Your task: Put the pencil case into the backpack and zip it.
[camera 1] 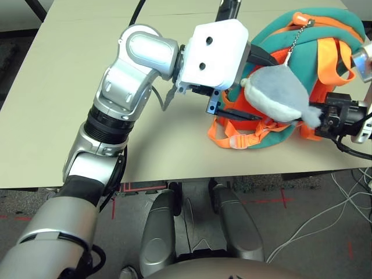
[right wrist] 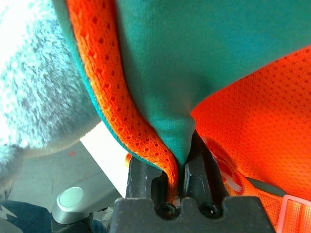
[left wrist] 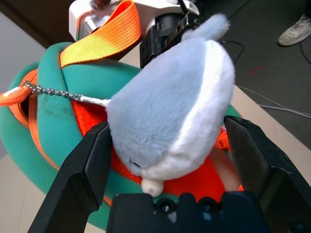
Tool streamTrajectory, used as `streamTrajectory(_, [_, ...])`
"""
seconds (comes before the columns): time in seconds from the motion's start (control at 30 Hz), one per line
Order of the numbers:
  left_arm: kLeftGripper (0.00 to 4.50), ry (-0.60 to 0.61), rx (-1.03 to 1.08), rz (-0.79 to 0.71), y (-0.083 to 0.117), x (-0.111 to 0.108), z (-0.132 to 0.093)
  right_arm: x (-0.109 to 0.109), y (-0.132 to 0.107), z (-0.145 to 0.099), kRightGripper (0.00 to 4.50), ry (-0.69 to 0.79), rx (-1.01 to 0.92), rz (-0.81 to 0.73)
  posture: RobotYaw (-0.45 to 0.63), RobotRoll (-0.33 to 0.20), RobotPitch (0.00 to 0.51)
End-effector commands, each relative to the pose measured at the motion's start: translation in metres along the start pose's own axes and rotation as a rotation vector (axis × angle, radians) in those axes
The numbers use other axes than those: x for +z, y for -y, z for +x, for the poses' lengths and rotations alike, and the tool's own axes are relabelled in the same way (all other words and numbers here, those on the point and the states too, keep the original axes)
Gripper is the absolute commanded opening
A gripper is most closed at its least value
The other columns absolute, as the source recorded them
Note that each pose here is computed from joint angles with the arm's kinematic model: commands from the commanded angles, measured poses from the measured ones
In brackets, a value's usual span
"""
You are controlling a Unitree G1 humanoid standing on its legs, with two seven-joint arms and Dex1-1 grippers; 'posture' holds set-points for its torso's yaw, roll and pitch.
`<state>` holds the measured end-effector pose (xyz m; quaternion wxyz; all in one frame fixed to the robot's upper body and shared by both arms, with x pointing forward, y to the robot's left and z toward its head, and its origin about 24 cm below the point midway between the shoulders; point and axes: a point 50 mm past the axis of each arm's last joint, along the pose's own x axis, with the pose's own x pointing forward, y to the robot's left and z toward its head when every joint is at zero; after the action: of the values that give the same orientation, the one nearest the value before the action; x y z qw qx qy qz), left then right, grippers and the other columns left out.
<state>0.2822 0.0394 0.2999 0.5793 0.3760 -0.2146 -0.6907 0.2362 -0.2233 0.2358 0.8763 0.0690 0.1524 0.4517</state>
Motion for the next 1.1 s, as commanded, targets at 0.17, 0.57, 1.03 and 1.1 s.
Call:
streamTrajectory(0.17, [2.42,-0.016,0.022,-0.002,-0.002,-0.004,0.003,-0.004,-0.001,0.002,0.09,-0.028,0.004,0.004,-0.07,0.000,0.292])
streamTrajectory(0.57, [0.42,-0.040,0.274,-0.308,-0.014,-0.011,-0.052,-0.009,0.002,0.003,0.09,-0.035,-0.002,0.018,-0.05,0.000,0.296])
streamTrajectory(1.03, [0.42,-0.202,0.283,-0.946,0.086,-0.069,-0.084,-0.014,0.003,0.004,0.09,-0.045,-0.004,0.033,-0.05,0.000,0.310])
streamTrajectory(1.1, [0.42,-0.237,0.260,-0.998,0.103,-0.080,-0.079,-0.014,0.004,0.004,0.09,-0.046,-0.006,0.035,-0.05,0.000,0.310])
